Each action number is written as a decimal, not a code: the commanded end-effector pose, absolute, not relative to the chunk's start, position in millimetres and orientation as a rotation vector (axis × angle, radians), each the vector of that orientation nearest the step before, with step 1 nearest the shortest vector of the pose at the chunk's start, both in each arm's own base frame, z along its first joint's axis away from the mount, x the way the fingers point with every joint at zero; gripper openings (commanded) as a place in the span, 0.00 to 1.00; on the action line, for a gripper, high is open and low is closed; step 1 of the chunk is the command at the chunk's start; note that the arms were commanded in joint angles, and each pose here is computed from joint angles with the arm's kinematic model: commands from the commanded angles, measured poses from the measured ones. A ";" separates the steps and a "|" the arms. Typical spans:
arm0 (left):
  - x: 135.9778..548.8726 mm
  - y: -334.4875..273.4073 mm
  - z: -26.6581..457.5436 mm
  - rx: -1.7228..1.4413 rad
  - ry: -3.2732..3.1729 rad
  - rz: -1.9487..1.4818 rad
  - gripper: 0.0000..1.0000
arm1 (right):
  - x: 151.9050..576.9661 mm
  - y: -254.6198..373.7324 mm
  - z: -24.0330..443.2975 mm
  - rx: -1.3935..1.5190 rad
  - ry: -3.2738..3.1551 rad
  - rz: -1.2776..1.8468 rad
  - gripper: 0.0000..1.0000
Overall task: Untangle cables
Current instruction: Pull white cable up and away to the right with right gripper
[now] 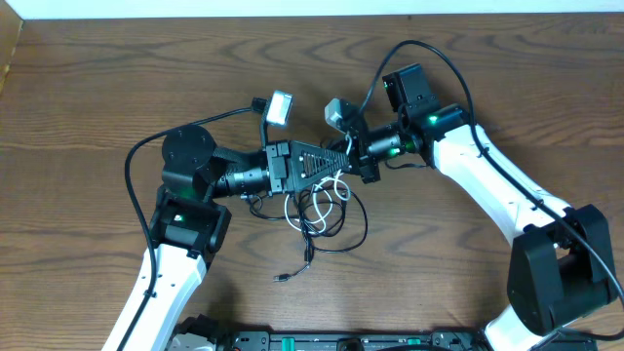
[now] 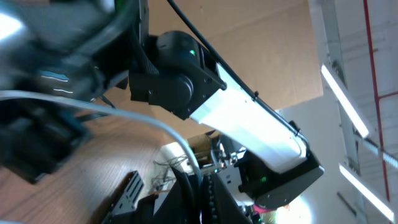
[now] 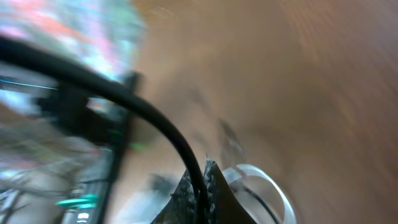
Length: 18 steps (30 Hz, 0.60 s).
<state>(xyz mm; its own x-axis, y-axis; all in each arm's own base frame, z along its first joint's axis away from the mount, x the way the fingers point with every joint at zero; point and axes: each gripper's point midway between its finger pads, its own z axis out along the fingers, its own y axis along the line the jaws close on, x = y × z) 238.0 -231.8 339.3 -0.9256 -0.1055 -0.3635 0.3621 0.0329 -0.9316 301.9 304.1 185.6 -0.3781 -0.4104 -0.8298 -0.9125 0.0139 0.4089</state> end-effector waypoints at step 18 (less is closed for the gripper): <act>237.6 -164.4 179.1 0.018 2.544 -1.253 0.07 | 399.3 18.4 106.9 0.213 2.648 -0.485 0.01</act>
